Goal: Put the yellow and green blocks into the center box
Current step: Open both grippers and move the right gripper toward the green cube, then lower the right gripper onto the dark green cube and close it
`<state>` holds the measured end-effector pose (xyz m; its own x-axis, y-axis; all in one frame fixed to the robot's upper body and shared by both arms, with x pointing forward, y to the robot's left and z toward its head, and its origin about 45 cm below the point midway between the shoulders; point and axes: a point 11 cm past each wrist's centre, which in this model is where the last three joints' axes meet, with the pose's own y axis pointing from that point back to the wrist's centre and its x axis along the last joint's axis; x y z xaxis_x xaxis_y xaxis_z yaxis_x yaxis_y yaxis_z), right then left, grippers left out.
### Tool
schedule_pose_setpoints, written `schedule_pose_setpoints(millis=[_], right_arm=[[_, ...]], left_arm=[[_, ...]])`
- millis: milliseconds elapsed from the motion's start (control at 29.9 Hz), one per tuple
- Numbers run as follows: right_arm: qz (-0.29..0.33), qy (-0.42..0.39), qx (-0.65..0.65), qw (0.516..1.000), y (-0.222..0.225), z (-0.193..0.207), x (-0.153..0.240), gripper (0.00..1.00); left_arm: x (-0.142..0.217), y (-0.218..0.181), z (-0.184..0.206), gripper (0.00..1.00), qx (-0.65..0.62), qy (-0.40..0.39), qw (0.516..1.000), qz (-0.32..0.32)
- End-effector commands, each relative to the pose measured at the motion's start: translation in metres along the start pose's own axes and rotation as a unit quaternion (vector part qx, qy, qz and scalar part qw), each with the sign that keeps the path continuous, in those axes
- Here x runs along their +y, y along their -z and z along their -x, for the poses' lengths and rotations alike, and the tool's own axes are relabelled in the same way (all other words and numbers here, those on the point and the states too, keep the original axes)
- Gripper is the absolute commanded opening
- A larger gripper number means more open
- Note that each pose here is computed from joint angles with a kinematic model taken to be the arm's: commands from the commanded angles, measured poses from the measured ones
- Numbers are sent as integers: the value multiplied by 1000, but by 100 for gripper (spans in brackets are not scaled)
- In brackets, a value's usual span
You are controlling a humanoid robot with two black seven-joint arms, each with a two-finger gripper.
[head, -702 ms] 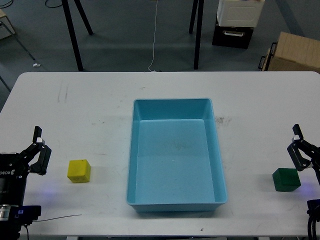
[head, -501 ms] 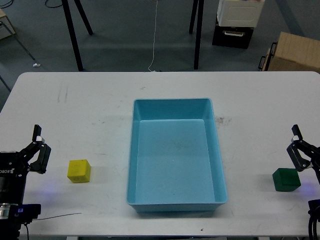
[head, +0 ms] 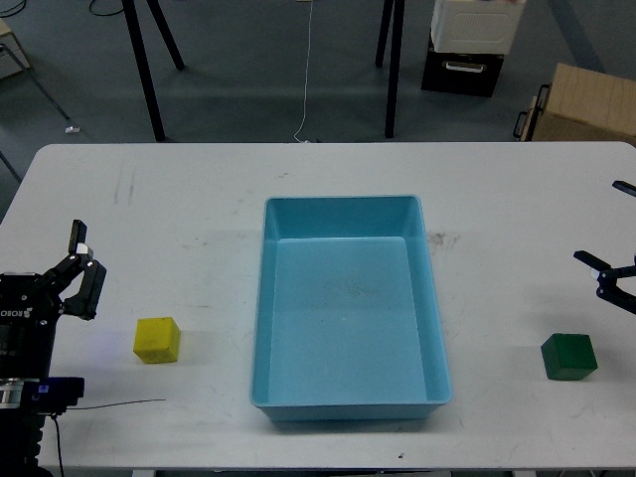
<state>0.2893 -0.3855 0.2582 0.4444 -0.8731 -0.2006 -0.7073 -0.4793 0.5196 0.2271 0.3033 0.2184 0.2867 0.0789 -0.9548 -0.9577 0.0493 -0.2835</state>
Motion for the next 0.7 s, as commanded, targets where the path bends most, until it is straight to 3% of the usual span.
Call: schedule_pose_setpoints(millis=[0, 201, 368, 568, 668], right_arm=[[123, -13, 171, 978, 14, -1, -14, 100], [248, 17, 395, 885, 32, 9, -28, 100], [339, 36, 465, 817, -2, 6, -29, 100], [391, 66, 557, 730, -47, 7, -38, 100], [398, 77, 555, 726, -59, 9, -38, 100]], left_arm=[[1, 5, -4, 100, -4, -5, 1000, -9], [4, 15, -11, 100, -7, -15, 1000, -22], [4, 23, -14, 100, -2, -17, 999, -32], [7, 22, -20, 100, -3, -27, 999, -29], [8, 21, -24, 100, -5, -33, 999, -28]])
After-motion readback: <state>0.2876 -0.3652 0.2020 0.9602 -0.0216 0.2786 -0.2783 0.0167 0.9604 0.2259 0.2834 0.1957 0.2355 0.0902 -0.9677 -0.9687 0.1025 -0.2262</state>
